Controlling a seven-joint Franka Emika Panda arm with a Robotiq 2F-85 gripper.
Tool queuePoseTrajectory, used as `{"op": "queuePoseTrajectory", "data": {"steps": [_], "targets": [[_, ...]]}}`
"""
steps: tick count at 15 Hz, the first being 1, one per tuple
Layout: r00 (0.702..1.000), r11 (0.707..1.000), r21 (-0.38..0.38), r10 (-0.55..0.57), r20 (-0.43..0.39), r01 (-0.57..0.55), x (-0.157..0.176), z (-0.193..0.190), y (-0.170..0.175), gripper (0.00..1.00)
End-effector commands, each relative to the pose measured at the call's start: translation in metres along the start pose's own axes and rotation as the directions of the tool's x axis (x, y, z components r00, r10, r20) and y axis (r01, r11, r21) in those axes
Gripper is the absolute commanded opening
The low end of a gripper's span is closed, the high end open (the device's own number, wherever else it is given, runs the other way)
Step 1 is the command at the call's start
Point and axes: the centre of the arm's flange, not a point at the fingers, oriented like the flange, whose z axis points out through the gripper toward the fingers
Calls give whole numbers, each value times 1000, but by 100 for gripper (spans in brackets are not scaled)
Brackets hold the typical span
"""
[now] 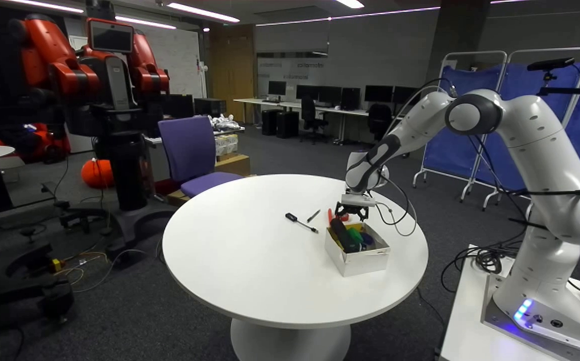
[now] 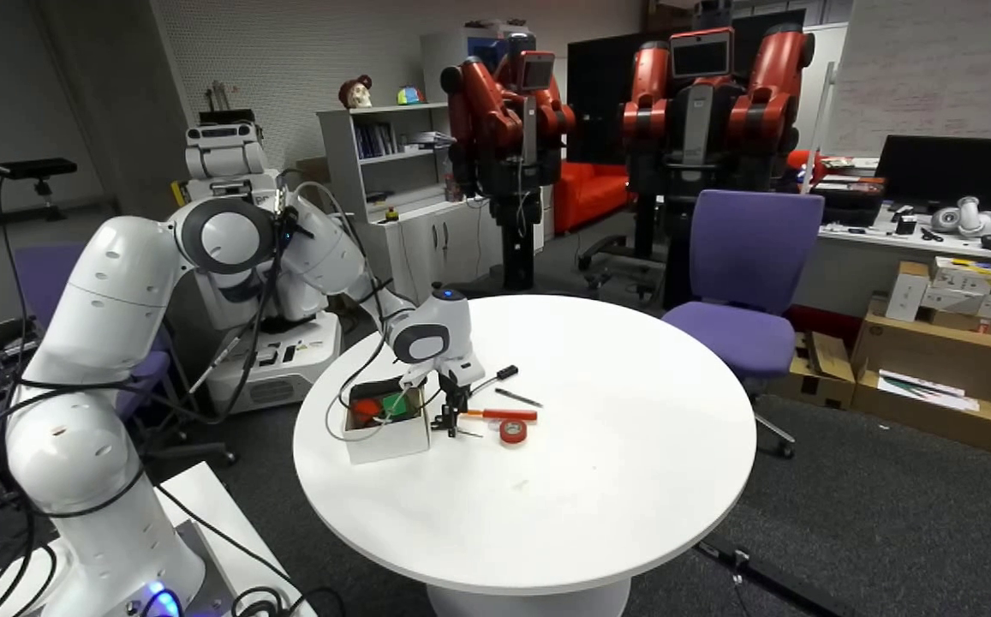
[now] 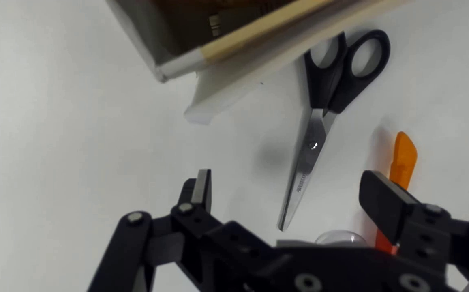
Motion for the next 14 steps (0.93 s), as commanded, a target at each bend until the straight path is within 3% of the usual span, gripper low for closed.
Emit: {"op": "queuePoseTrajectory", "data": {"steps": [1, 7, 14], "targets": [[999, 1000, -27, -8, -47, 7, 2, 3, -13, 99], [999, 999, -19, -28, -47, 27, 2, 13, -26, 93], [998, 999, -30, -39, -51, 37, -1, 27, -30, 100]]}}
